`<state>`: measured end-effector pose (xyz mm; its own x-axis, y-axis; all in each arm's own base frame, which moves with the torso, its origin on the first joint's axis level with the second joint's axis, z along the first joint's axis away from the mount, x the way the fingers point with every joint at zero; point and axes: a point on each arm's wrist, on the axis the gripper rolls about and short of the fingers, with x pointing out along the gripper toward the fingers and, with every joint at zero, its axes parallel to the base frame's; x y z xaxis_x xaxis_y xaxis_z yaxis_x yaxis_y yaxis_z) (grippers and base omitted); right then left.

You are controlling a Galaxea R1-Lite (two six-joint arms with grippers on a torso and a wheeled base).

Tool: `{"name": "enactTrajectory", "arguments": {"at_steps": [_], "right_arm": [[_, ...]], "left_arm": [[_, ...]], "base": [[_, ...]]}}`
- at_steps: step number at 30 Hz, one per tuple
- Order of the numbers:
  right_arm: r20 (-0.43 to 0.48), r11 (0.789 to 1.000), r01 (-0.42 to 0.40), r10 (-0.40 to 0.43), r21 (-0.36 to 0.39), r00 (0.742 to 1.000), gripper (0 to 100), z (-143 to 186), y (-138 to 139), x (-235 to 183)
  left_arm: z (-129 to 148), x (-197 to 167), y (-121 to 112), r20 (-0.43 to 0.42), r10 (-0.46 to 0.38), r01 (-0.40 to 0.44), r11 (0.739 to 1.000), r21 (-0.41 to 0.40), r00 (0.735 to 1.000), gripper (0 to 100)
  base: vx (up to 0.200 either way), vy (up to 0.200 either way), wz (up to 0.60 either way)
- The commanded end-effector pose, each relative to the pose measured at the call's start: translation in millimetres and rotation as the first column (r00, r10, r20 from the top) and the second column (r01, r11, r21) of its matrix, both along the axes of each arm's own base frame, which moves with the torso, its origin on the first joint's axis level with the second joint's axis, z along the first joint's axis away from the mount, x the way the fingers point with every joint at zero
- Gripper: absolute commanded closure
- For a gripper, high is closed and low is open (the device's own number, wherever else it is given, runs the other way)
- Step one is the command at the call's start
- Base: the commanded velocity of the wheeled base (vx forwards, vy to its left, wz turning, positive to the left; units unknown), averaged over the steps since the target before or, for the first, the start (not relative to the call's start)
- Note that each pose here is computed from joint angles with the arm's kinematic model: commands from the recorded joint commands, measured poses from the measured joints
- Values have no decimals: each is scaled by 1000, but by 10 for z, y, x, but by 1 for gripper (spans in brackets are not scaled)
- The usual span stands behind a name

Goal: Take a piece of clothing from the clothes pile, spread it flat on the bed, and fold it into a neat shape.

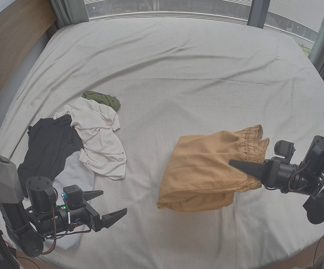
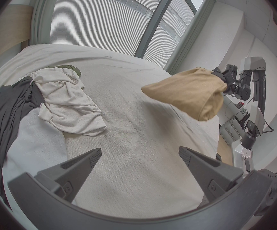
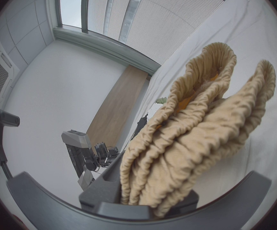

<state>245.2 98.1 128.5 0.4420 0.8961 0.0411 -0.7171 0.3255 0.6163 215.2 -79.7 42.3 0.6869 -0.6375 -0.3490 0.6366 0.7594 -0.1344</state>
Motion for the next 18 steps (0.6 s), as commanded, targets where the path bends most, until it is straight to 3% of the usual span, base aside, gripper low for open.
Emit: {"name": "enactTrajectory", "arguments": {"at_steps": [1, 18], "right_arm": [[50, 999, -3, 1, 34, 999, 100, 148, 34, 96], [81, 998, 8, -12, 55, 997, 100, 528, 195, 712]], "left_arm": [[1, 2, 4, 2, 2, -2, 1000, -1, 1000, 0], [-3, 2, 0, -4, 3, -3, 1000, -6, 1000, 0]], "base": [[0, 0, 0], [0, 0, 0]]}}
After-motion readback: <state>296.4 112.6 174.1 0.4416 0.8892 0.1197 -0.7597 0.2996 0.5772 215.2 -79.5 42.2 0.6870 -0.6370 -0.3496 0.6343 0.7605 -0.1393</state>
